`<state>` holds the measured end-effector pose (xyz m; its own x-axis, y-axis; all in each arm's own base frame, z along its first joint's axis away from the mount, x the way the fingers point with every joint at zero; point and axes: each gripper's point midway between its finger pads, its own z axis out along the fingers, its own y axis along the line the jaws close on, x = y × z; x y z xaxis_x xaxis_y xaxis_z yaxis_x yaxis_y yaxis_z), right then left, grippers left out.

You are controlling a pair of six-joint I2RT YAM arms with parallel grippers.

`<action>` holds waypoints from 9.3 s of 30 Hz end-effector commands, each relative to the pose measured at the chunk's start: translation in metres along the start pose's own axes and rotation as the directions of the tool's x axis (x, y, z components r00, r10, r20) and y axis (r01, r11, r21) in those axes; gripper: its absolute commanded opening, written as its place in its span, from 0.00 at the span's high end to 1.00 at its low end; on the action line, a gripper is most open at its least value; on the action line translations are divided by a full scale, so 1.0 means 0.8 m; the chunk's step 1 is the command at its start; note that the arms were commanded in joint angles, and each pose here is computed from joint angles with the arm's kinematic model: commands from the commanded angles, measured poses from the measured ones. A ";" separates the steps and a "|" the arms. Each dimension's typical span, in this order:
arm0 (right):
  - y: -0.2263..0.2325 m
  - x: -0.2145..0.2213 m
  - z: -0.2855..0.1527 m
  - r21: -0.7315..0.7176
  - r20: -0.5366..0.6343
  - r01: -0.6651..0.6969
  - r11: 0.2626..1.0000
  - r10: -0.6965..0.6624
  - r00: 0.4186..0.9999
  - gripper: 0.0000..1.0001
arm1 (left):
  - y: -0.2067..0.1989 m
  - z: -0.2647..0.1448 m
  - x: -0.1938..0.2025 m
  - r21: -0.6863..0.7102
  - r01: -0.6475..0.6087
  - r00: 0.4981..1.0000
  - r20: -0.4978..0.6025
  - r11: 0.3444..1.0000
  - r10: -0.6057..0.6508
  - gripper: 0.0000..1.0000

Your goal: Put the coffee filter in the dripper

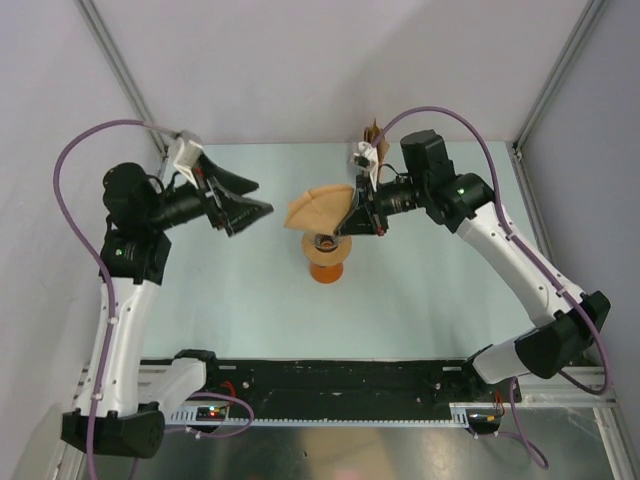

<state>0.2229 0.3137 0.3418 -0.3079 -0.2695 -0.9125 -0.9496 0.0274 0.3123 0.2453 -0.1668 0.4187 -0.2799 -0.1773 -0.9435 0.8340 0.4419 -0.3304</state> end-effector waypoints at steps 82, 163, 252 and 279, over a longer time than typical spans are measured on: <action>-0.033 -0.026 0.003 0.371 -0.250 0.550 0.748 -0.490 0.835 0.01 | -0.037 0.070 0.094 0.131 0.630 0.773 -0.193 0.765 -0.604 1.00; -0.024 -0.047 0.006 0.326 -0.341 0.718 0.615 -0.632 0.696 0.12 | -0.046 0.083 0.100 0.163 0.765 0.639 -0.306 0.622 -0.706 1.00; 0.081 0.031 0.027 -0.197 -0.096 0.247 0.949 -0.269 0.958 0.92 | -0.104 0.068 0.111 0.340 -0.160 0.924 -0.279 0.927 0.262 0.36; 0.024 -0.015 -0.010 0.253 -0.182 0.474 0.843 -0.440 0.879 0.13 | -0.075 0.095 0.142 0.134 0.443 0.818 -0.466 0.887 -0.338 1.00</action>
<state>0.1881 0.3076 0.3288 0.0881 -0.4568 -0.8852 -0.9900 0.0580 -0.1285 0.1985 -0.2785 0.3364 -0.7089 0.1297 -0.6933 0.7042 0.1856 -0.6853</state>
